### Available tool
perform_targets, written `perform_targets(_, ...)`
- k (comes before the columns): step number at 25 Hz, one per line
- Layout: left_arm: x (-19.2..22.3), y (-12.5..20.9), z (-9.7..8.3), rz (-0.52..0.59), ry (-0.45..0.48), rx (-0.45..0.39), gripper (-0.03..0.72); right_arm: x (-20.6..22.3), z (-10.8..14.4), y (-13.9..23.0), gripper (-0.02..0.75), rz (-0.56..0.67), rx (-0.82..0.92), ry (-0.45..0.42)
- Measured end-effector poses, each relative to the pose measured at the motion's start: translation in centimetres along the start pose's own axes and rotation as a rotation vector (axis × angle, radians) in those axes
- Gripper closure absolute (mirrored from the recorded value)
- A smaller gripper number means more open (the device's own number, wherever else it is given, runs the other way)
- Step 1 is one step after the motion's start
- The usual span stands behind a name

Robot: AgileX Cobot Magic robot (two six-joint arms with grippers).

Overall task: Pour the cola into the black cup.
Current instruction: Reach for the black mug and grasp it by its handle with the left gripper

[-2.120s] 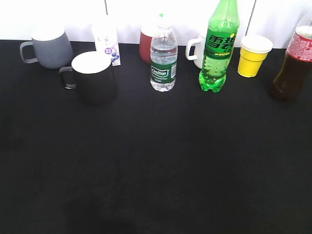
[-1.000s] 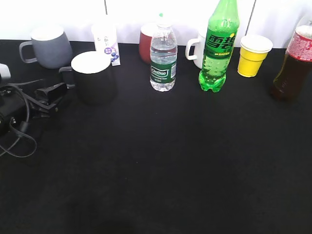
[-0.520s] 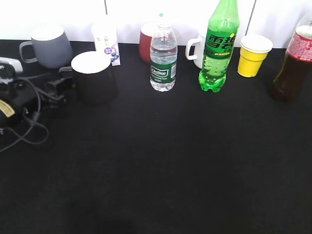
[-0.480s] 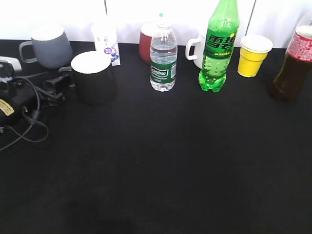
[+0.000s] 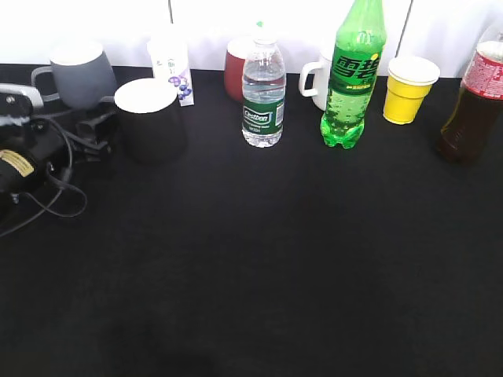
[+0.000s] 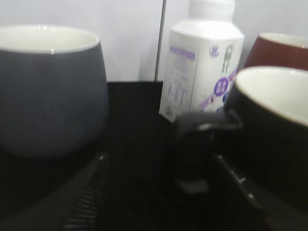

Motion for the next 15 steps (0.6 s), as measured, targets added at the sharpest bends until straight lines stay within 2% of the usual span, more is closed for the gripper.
perform_targets(4, 0.5, -0.1, 0.1, -0.012, 0.004, 0.002, 0.201, 0.0, 0.0, 0.0, 0.191, 0.000, 0.000, 0.000)
perform_targets(8, 0.7, 0.6, 0.3, -0.004, 0.006, -0.004, 0.249, 0.0, 0.0, 0.0, 0.191, 0.000, 0.000, 0.000)
perform_targets(15, 1.4, -0.1, 0.4, -0.029, 0.007, 0.002, 0.252, 0.0, 0.1, 0.0, 0.191, -0.001, 0.003, -0.005)
Point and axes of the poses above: a point on each arm's last joint axis where the gripper is mounted, x pointing out along that axis toward the gripper, z along the wrist's bending axis when the last joint is at zero, y = z × x, the point moved 6 cm from there along x, pointing out along that axis toward the gripper, and after that the axes turned 9 degrees about -x, right-handed, at the moved point
